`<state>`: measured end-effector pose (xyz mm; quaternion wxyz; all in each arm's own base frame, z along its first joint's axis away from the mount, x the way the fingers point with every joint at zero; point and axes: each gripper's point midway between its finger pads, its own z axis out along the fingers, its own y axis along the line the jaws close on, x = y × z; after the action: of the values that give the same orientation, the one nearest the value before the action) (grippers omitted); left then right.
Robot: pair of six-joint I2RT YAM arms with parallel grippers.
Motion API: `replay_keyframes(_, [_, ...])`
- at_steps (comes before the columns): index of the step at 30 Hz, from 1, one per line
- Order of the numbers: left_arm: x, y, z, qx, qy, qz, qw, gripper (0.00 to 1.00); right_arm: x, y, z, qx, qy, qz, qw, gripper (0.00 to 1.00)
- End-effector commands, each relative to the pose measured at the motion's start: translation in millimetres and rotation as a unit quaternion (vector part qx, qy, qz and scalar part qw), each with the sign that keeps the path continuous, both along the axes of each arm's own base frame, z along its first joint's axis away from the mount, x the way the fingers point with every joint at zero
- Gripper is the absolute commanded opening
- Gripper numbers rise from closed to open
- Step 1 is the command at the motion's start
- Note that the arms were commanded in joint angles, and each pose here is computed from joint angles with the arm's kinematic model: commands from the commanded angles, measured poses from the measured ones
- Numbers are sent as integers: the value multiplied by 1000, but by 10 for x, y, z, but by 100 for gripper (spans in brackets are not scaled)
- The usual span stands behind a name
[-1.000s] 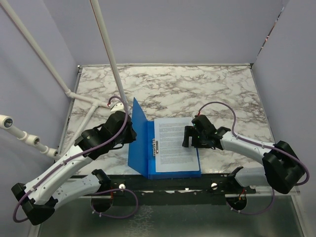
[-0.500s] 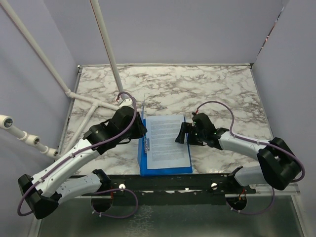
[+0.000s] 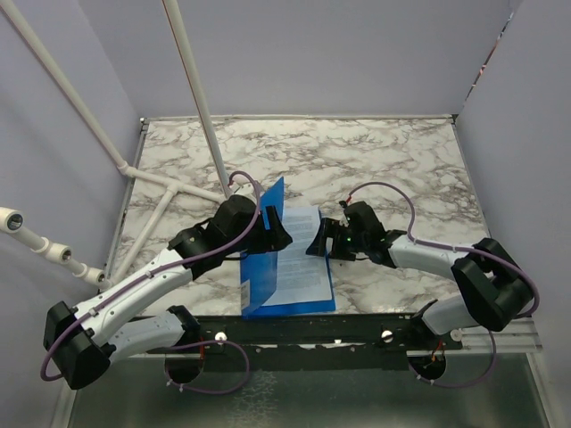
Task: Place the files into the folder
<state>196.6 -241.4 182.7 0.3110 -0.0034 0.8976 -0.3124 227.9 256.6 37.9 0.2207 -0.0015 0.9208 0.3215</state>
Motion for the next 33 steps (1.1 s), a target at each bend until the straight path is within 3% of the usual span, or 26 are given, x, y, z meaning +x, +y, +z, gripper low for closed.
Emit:
replay_keyframes(1, [-36, -296, 116, -76, -3, -44, 996, 74, -230, -228, -325, -61, 58, -6, 996, 86])
replay_keyframes(6, [-23, -411, 123, -106, -6, -55, 993, 99, -181, -355, -256, -85, 38, -29, 995, 86])
replay_keyframes(16, [68, -485, -104, -107, 2, -44, 993, 99, -78, -843, 210, -149, -41, -109, 982, 86])
replay_keyframes(26, [200, -529, -302, -77, -3, -42, 996, 99, -84, -798, 820, -108, -101, -83, 986, 86])
replay_keyframes(33, [457, -152, -175, 48, -46, 16, 998, 99, -94, -613, 866, -86, -100, -36, 991, 80])
